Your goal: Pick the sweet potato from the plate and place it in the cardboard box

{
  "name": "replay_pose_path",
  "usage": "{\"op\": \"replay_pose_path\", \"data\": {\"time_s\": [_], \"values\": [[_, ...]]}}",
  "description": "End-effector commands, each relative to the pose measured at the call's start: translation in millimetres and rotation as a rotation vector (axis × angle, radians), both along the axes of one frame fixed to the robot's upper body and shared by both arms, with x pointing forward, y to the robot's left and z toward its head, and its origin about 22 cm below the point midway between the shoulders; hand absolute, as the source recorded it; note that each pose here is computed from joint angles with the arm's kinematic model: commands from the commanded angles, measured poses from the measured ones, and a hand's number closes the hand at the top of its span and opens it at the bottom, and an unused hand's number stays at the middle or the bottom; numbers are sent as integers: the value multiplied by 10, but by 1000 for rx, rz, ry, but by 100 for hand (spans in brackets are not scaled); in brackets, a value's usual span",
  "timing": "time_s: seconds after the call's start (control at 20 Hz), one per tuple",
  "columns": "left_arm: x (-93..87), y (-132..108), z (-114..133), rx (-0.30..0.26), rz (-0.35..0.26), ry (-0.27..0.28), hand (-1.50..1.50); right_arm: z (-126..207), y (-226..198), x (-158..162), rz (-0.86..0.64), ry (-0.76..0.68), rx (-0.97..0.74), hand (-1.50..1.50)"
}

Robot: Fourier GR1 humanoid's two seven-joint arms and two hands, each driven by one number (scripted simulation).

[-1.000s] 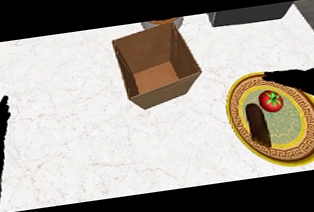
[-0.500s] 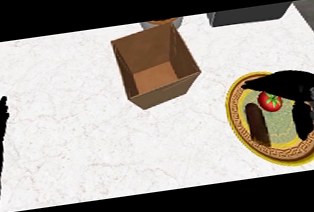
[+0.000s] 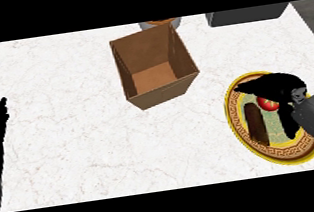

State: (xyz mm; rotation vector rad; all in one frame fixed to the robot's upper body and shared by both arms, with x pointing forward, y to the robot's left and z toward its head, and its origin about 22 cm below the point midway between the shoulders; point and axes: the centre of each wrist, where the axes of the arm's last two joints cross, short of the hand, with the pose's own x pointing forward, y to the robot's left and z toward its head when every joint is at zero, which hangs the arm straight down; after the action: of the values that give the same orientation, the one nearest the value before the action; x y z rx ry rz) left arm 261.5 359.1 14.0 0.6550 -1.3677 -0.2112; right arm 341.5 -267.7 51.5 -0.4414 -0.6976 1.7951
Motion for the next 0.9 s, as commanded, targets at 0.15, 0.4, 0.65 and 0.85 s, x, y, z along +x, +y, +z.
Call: {"op": "replay_pose_path", "data": {"time_s": [0.15, 0.4, 0.65, 0.85], "values": [[-105, 22, 52, -5, -18, 12, 0, -147, 30, -63, -9, 14, 22, -150], [-30, 45, 148, 2, -19, 11, 0, -217, 326, -159, 33, 57, 84, -150], [-121, 13, -41, 1, -14, 3, 0, 29, 331, -219, 66, 34, 137, -150], [-92, 51, 36, 4, 17, -1, 0, -73, 384, -295, 75, 81, 57, -150]]}}
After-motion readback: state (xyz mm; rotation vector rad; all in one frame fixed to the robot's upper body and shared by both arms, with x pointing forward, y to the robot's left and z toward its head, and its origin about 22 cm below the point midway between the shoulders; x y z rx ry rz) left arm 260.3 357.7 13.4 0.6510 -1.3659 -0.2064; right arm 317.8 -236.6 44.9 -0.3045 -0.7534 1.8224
